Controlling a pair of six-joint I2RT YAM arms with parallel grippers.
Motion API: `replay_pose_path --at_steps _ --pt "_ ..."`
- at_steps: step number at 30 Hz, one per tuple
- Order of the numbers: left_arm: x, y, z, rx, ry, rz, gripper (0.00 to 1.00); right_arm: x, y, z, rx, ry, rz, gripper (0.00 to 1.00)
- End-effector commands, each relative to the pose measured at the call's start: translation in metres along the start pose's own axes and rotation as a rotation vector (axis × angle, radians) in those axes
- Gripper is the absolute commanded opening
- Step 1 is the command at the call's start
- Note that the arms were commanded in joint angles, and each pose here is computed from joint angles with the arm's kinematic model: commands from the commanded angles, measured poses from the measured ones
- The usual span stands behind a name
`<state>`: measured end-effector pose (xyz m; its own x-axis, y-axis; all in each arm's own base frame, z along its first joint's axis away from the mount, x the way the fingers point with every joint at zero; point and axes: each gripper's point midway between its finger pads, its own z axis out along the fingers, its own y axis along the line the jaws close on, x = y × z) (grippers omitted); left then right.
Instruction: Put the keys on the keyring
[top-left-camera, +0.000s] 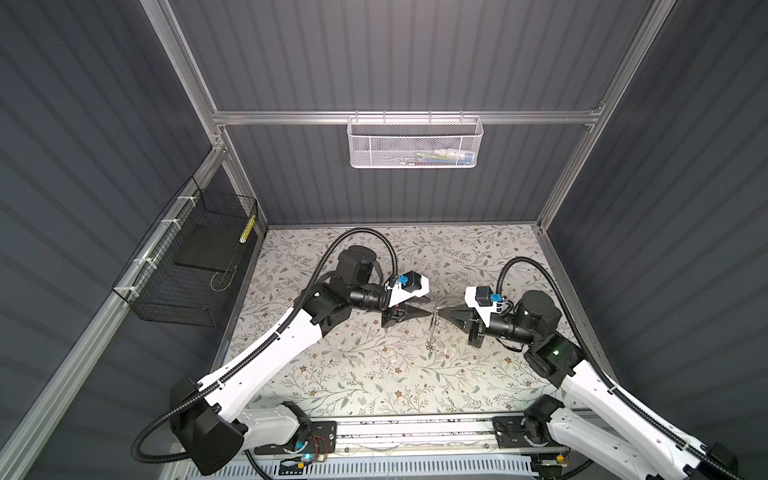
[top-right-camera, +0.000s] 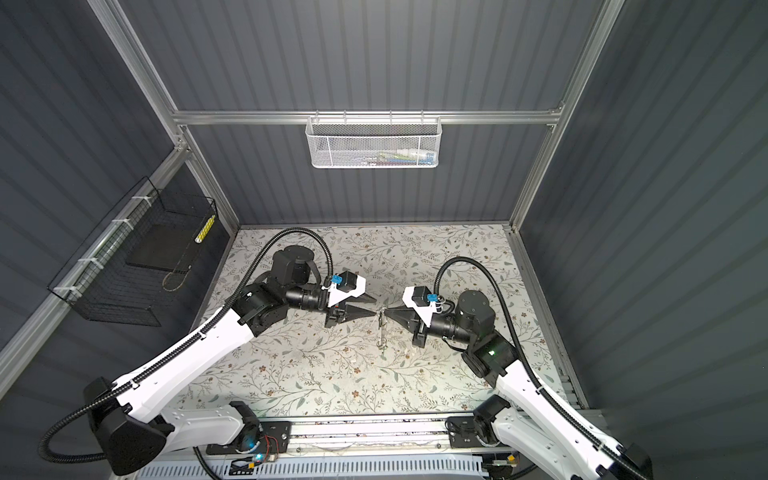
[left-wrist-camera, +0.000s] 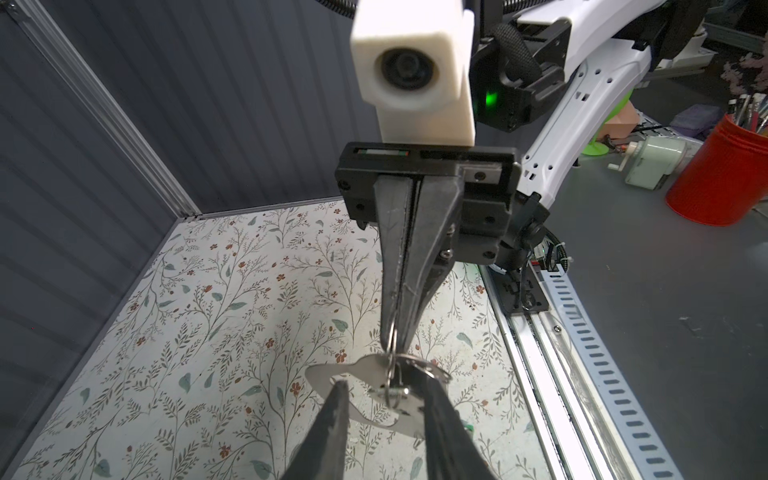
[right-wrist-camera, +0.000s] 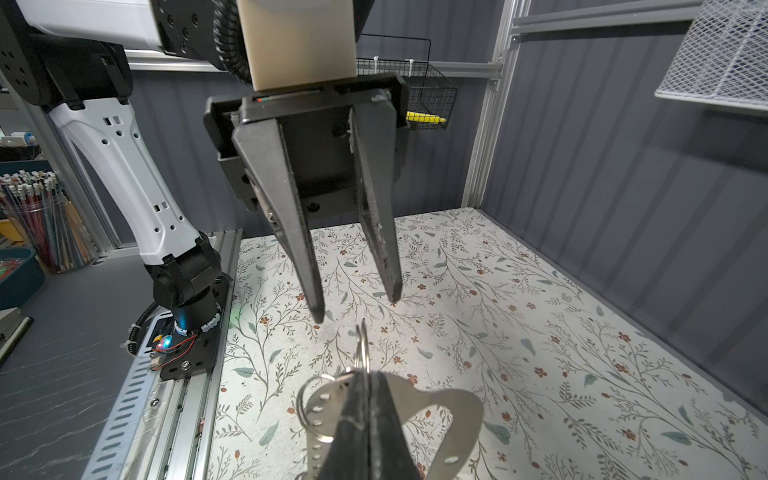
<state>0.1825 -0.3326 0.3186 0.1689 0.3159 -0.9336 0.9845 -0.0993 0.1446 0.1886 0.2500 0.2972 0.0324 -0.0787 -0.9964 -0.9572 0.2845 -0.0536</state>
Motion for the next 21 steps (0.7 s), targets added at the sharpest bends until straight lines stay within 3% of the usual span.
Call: replay_pose_path --at_steps 1,21 --pt "-0.0103 -0.0048 -0.0006 0.047 -0.027 -0.003 0.30 -0.0120 0.0033 -0.0009 -0.020 -0.038 -0.027 0.00" --pt "-0.0082 -0.0064 0.0082 0.097 -0.048 0.016 0.17 -0.0129 0.0036 0.0018 -0.037 -0.040 -0.019 0.00"
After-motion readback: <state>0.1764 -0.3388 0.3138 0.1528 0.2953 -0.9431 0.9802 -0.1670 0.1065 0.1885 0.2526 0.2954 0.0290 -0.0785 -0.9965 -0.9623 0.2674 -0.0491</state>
